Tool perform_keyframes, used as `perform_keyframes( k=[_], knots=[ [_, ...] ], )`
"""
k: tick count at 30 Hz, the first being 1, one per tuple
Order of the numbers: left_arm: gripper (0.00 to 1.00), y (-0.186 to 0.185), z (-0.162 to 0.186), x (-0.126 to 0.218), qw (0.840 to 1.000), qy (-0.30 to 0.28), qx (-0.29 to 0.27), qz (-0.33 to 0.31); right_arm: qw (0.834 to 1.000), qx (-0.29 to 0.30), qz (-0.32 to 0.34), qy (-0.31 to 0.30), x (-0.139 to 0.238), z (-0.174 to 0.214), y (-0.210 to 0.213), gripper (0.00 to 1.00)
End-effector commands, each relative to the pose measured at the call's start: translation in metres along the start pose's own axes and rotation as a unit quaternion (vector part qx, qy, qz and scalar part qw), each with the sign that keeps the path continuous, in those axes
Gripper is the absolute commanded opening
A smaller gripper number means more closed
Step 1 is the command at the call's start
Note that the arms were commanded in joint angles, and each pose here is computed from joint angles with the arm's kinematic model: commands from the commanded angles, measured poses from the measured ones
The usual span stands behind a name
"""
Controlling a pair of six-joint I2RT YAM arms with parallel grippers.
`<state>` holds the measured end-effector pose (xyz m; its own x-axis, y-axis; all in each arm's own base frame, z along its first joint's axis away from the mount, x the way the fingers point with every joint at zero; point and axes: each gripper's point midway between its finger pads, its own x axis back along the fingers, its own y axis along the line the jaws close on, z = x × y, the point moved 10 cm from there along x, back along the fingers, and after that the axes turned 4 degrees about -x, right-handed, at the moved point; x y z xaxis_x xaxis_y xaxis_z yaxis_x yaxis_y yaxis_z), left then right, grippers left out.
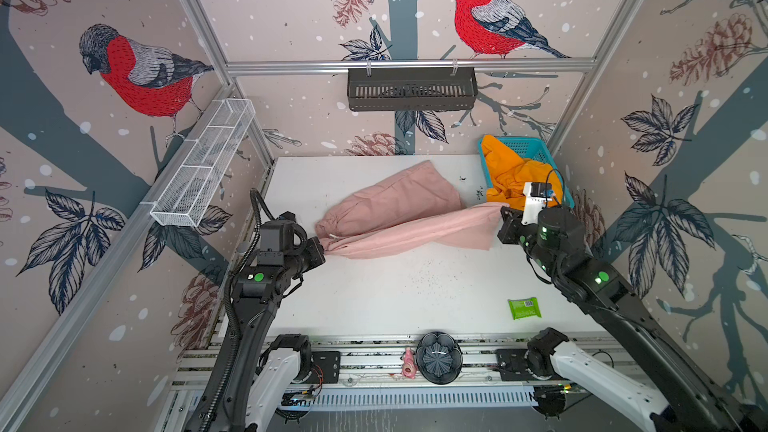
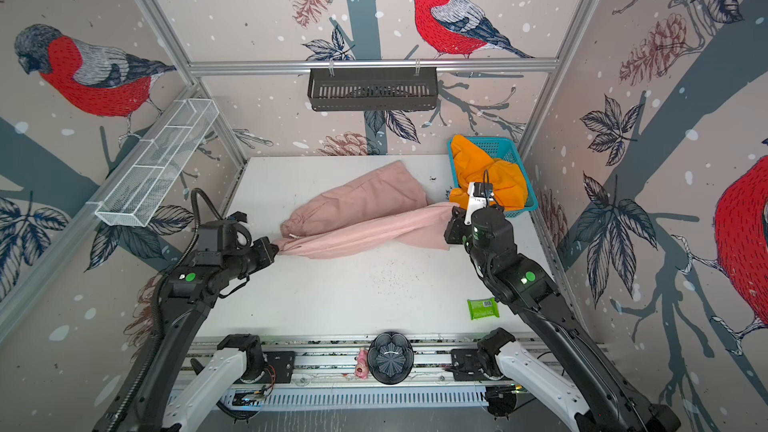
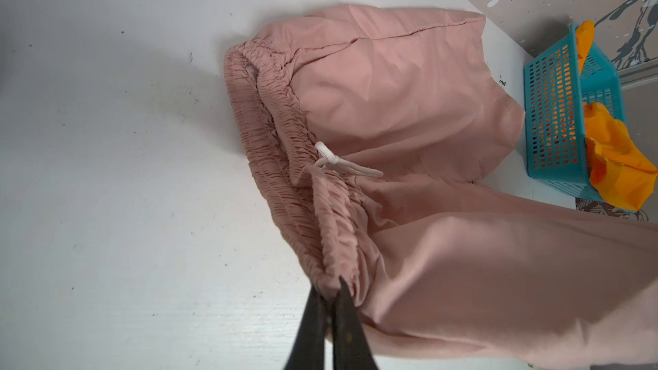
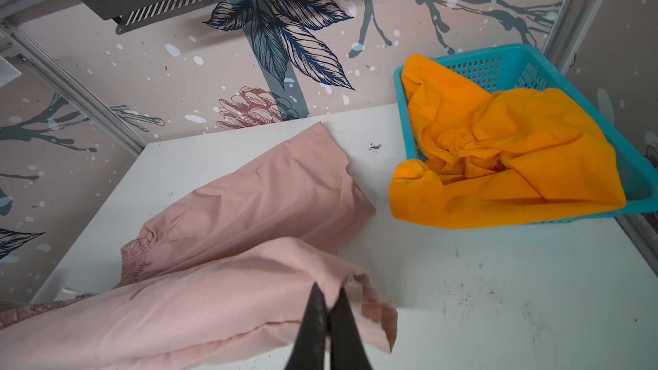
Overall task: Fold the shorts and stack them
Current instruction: 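Lift the near edge and fold it over toward the far edge with both grippers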
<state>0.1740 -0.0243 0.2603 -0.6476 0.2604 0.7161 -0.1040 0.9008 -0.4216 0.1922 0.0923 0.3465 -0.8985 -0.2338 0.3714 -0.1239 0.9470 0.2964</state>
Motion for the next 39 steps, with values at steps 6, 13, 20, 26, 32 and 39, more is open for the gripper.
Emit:
perform_keyframes(
  k=[6,13,20,26,32,39],
  knots=[
    [0.00,0.010,-0.001,-0.023,0.998,0.047,-0.005,-0.045,0.994,0.086,0.004,0.072,-0.070,-0.021,0.016,0.00],
    [0.00,0.005,-0.031,-0.030,0.995,0.056,-0.005,-0.085,0.989,0.109,0.010,0.094,-0.121,-0.052,0.025,0.00],
    [0.00,-0.003,-0.031,-0.017,0.997,0.060,-0.016,-0.053,0.988,0.124,0.036,0.084,-0.084,-0.044,0.022,0.00],
    [0.00,-0.006,-0.016,0.010,0.998,0.051,-0.022,-0.040,0.992,0.108,0.028,0.057,-0.020,-0.039,0.020,0.00],
    [0.00,-0.007,-0.003,0.034,0.998,0.029,-0.035,-0.033,0.992,0.118,0.016,0.041,0.022,-0.041,0.034,0.00],
    [0.00,-0.001,-0.004,0.015,0.997,0.052,-0.030,-0.045,0.982,0.176,0.041,0.053,-0.016,-0.053,0.048,0.00]
  ],
)
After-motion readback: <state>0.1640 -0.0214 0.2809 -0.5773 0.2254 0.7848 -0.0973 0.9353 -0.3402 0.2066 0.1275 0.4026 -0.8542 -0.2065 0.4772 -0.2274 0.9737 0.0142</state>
